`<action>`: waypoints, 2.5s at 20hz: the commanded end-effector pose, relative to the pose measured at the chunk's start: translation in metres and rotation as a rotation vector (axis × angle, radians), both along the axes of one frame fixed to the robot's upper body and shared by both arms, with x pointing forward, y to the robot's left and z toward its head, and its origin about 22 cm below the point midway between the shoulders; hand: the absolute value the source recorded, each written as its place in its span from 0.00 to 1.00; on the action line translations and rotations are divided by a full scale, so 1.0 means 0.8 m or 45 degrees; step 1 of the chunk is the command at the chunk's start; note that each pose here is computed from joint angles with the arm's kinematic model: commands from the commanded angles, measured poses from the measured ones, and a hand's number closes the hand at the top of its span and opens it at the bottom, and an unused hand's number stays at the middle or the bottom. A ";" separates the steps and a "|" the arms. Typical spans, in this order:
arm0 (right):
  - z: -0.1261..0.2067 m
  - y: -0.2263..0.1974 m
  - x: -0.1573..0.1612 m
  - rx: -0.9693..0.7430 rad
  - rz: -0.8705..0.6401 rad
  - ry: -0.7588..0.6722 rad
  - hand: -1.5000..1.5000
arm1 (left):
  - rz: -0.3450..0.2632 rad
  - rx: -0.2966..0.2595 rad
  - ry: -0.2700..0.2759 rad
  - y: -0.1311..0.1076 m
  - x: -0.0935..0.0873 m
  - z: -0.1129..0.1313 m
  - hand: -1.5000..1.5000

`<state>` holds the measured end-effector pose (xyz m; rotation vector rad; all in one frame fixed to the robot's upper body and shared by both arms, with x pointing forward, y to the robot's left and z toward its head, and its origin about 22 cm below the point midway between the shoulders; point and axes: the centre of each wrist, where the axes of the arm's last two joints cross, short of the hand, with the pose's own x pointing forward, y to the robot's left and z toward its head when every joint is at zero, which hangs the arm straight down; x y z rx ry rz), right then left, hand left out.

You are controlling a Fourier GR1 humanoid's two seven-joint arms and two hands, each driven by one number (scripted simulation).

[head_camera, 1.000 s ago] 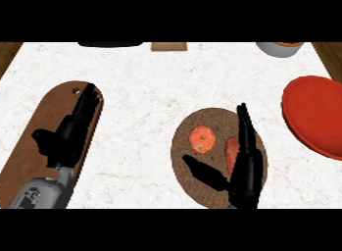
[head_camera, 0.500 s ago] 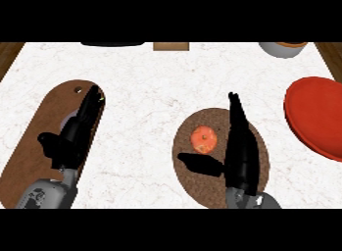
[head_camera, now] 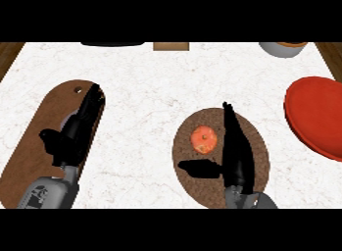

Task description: Pick the squash from the placemat and place it in the bowl

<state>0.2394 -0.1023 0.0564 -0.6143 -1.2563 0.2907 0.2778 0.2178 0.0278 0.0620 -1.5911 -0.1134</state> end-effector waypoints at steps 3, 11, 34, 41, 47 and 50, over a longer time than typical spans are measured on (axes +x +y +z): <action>-0.013 -0.020 -0.013 0.054 0.003 -0.025 0.00 | 0.002 0.000 0.001 0.026 0.002 0.009 0.50; -0.005 0.003 -0.049 0.200 0.049 -0.114 0.00 | 0.028 -0.008 0.010 0.000 -0.016 0.000 0.50; -0.118 0.003 0.010 0.212 -0.035 -0.038 0.00 | -0.020 -0.014 -0.007 0.012 -0.018 -0.004 0.50; -0.122 -0.031 0.037 0.066 -0.042 0.053 0.00 | -0.002 0.012 -0.008 0.009 -0.012 -0.012 0.50; -0.148 -0.001 0.041 0.090 0.056 0.061 1.00 | -0.007 -0.020 0.012 -0.020 0.021 0.006 0.50; -0.151 0.013 0.030 -0.064 0.220 0.061 1.00 | -0.007 -0.013 -0.030 -0.006 0.003 0.023 0.50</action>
